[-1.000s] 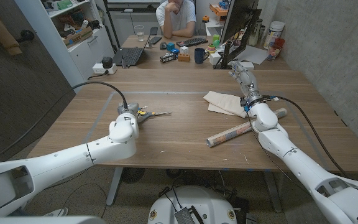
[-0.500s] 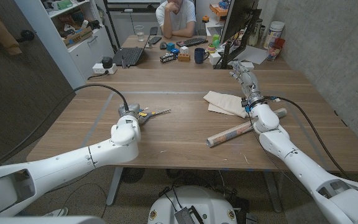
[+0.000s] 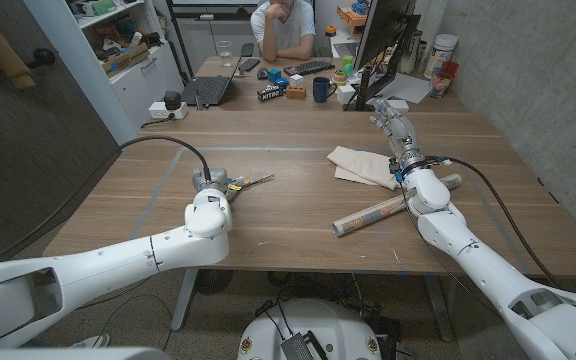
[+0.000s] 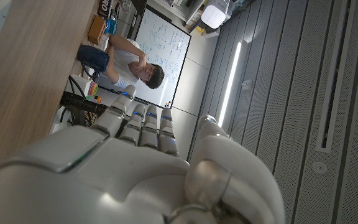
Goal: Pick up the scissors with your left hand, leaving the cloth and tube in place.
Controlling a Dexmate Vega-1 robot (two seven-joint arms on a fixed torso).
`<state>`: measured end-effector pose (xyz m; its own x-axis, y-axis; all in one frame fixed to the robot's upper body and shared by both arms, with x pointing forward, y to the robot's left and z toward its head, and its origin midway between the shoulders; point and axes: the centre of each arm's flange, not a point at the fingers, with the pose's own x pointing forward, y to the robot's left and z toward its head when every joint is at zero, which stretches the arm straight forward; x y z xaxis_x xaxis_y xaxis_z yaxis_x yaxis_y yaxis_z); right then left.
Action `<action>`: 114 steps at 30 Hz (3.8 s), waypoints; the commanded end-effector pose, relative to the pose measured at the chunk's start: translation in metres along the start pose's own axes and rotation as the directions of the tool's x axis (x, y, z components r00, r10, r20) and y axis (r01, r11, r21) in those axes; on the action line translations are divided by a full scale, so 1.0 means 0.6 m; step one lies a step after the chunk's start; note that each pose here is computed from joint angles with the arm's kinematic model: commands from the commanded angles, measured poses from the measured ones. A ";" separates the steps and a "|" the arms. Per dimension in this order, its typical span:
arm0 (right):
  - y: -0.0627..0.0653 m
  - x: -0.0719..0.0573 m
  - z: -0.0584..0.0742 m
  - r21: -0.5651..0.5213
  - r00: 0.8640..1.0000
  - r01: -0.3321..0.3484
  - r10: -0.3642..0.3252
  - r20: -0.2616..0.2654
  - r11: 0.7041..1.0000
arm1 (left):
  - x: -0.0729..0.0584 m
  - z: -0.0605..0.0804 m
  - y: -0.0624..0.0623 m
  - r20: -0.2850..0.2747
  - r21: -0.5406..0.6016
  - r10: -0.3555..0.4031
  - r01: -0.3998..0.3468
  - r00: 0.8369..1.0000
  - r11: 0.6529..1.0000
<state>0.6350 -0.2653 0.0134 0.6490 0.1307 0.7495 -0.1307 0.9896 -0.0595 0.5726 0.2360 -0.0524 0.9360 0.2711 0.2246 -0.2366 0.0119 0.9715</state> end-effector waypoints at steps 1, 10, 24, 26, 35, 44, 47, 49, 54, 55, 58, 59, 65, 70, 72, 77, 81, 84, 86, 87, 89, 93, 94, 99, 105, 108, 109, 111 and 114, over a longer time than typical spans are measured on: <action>-0.003 -0.011 -0.004 0.011 1.000 0.009 -0.009 0.004 1.000 | -0.008 0.005 -0.005 -0.025 0.002 0.046 -0.046 0.999 0.999; -0.005 -0.020 -0.004 0.008 1.000 0.017 -0.017 0.000 1.000 | -0.011 0.005 -0.025 -0.004 -0.079 0.059 -0.059 0.998 0.995; -0.002 -0.028 -0.004 0.008 1.000 0.030 -0.030 0.000 1.000 | -0.013 0.000 -0.030 0.004 -0.163 0.091 -0.089 0.996 0.983; -0.002 -0.028 -0.004 0.009 1.000 0.027 -0.027 0.000 1.000 | -0.013 -0.002 -0.028 0.002 -0.184 0.111 -0.108 0.994 0.977; 0.000 -0.026 -0.006 0.011 1.000 0.027 -0.027 -0.008 1.000 | -0.014 -0.006 -0.012 0.004 -0.243 0.124 -0.120 0.992 0.963; 0.004 -0.019 0.001 -0.004 1.000 0.021 -0.021 -0.006 1.000 | -0.021 -0.017 0.004 -0.021 -0.308 0.206 -0.202 0.978 0.930; 0.005 -0.015 0.008 -0.012 1.000 0.018 -0.018 0.001 1.000 | -0.024 -0.017 0.006 -0.027 -0.324 0.231 -0.228 0.972 0.918; 0.007 -0.013 0.014 -0.012 1.000 0.016 -0.016 0.010 1.000 | -0.026 -0.019 0.007 -0.027 -0.345 0.251 -0.244 0.968 0.906; 0.010 -0.010 0.023 -0.028 1.000 0.010 -0.009 0.016 1.000 | -0.027 -0.024 0.010 -0.041 -0.367 0.264 -0.260 0.964 0.893; 0.011 -0.009 0.024 -0.026 1.000 0.008 -0.008 0.017 1.000 | -0.027 -0.025 0.011 -0.040 -0.372 0.263 -0.259 0.964 0.892; 0.012 -0.009 0.026 -0.026 1.000 0.007 -0.006 0.018 1.000 | -0.028 -0.027 0.014 -0.042 -0.377 0.273 -0.268 0.961 0.887; 0.012 -0.008 0.027 -0.026 1.000 0.007 -0.007 0.018 1.000 | -0.029 -0.027 0.015 -0.044 -0.380 0.278 -0.273 0.960 0.884; 0.013 -0.006 0.037 -0.033 1.000 0.004 -0.003 0.027 0.999 | -0.038 -0.024 0.031 -0.039 -0.367 0.304 -0.296 0.952 0.882; 0.016 -0.006 0.045 -0.042 0.999 -0.003 0.004 0.035 0.999 | -0.047 -0.027 0.047 -0.044 -0.364 0.332 -0.325 0.942 0.873; 0.017 -0.006 0.048 -0.044 0.999 -0.006 0.008 0.036 0.999 | -0.051 -0.029 0.053 -0.044 -0.361 0.342 -0.334 0.939 0.870; 0.020 -0.007 0.059 -0.048 0.999 -0.006 0.008 0.045 0.999 | -0.060 -0.034 0.071 -0.047 -0.362 0.365 -0.356 0.930 0.862; 0.021 -0.006 0.068 -0.059 0.999 -0.007 0.010 0.047 0.998 | -0.065 -0.035 0.084 -0.048 -0.371 0.392 -0.381 0.919 0.847; 0.023 -0.005 0.073 -0.061 0.999 -0.010 0.013 0.050 0.998 | -0.068 -0.036 0.096 -0.045 -0.372 0.403 -0.389 0.914 0.843; 0.025 -0.003 0.076 -0.066 0.999 -0.014 0.017 0.050 0.998 | -0.071 -0.035 0.103 -0.048 -0.365 0.420 -0.407 0.906 0.837; 0.026 -0.003 0.077 -0.059 0.999 -0.008 0.011 0.051 0.998 | -0.072 -0.036 0.107 -0.044 -0.365 0.426 -0.412 0.904 0.835; 0.027 -0.002 0.080 -0.064 0.998 -0.013 0.017 0.059 0.998 | -0.074 -0.037 0.114 -0.049 -0.375 0.434 -0.420 0.899 0.826; 0.028 0.002 0.089 -0.074 0.998 -0.017 0.022 0.065 0.997 | -0.080 -0.039 0.130 -0.058 -0.372 0.463 -0.450 0.884 0.812; 0.029 0.002 0.091 -0.075 0.997 -0.018 0.023 0.068 0.997 | -0.080 -0.040 0.133 -0.054 -0.373 0.466 -0.451 0.883 0.811; 0.032 0.008 0.096 -0.072 0.997 -0.017 0.022 0.074 0.997 | -0.085 -0.048 0.151 -0.068 -0.386 0.489 -0.475 0.870 0.791; 0.038 0.015 0.096 -0.071 0.997 -0.020 0.025 0.074 0.997 | -0.091 -0.053 0.174 -0.079 -0.386 0.525 -0.512 0.847 0.768; 0.039 0.018 0.097 -0.072 0.997 -0.022 0.028 0.075 0.997 | -0.092 -0.056 0.184 -0.089 -0.387 0.541 -0.529 0.836 0.755; 0.039 0.020 0.096 -0.073 0.997 -0.030 0.035 0.075 0.997 | -0.091 -0.057 0.187 -0.090 -0.391 0.542 -0.530 0.836 0.752; 0.039 0.021 0.095 -0.075 0.997 -0.022 0.027 0.072 0.997 | -0.090 -0.057 0.188 -0.092 -0.393 0.547 -0.536 0.832 0.747; 0.037 0.024 0.095 -0.077 0.997 -0.022 0.027 0.070 0.997 | -0.087 -0.055 0.188 -0.087 -0.391 0.546 -0.533 0.833 0.751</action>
<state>0.5948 -0.2471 0.0557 0.5887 0.1508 0.7942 -0.0881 0.9886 -0.1224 0.4926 0.2527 0.0299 0.6581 0.3134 0.6846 -0.7526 0.2443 0.6115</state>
